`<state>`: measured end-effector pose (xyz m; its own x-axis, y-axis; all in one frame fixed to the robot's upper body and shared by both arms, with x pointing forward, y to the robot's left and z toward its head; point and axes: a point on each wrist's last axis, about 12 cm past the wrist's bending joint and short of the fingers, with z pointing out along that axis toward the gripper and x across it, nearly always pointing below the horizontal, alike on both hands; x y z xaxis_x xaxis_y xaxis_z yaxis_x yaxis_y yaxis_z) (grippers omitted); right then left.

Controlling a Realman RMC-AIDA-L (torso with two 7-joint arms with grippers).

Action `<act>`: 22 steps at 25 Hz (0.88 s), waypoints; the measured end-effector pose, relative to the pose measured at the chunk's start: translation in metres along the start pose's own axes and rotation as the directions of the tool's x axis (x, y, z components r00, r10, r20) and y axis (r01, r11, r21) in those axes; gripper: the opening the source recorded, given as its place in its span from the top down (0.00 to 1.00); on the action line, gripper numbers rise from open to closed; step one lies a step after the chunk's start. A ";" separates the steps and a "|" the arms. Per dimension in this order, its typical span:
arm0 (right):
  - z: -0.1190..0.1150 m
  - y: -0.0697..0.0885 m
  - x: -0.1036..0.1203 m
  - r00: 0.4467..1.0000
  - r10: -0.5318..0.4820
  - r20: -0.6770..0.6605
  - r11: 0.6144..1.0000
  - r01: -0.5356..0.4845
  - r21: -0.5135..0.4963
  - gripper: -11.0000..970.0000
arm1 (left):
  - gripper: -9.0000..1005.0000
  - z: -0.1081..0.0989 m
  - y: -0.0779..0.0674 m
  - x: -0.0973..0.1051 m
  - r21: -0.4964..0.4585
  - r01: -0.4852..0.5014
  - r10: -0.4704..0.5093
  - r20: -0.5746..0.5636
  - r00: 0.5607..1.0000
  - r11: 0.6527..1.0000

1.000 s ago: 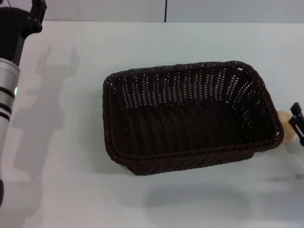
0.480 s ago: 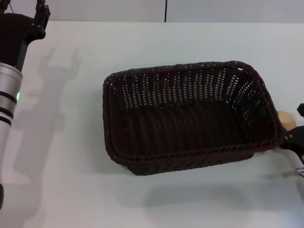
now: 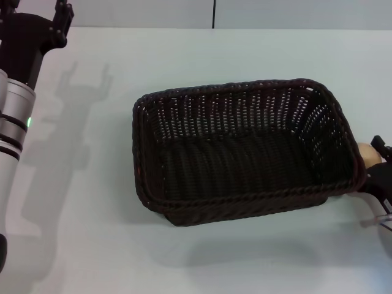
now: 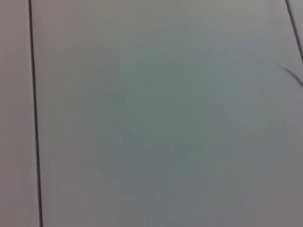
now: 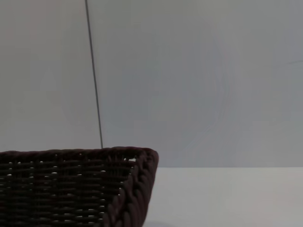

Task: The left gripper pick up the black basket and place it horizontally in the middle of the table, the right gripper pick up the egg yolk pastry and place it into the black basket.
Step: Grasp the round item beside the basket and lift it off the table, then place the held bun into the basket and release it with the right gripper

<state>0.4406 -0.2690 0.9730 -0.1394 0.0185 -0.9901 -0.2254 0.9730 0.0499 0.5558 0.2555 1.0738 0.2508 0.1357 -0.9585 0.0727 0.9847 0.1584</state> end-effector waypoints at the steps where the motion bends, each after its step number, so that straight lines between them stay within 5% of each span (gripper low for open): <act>1: 0.000 0.000 0.000 1.000 0.000 -0.002 1.000 0.000 -0.001 0.28 | 0.31 0.000 0.000 0.000 0.002 0.000 0.000 0.001 1.000 1.000; 6: -0.001 -0.001 0.002 1.000 -0.003 -0.009 1.000 0.003 0.012 0.45 | 0.31 0.000 -0.002 -0.001 0.010 0.001 -0.001 0.007 1.000 1.000; 10: -0.005 -0.003 0.002 1.000 -0.001 -0.005 1.000 0.001 0.024 0.69 | 0.31 0.000 -0.003 -0.002 0.013 0.001 -0.001 0.016 1.000 1.000; 14: -0.010 -0.003 0.000 0.999 0.004 0.033 0.999 -0.005 0.038 0.71 | 0.30 -0.001 -0.003 -0.002 0.015 0.001 -0.001 0.017 1.000 1.000; 22: -0.052 -0.003 -0.031 0.924 -0.046 0.380 0.992 -0.004 0.130 0.77 | 0.30 -0.006 -0.002 0.000 0.013 -0.003 0.003 0.015 1.000 1.000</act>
<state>0.3950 -0.2841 1.0107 0.2479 0.0593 -0.9670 -0.0978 0.9946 0.0359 0.5499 0.2541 1.0721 0.2655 0.1369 -0.9543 0.0846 0.9827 0.1645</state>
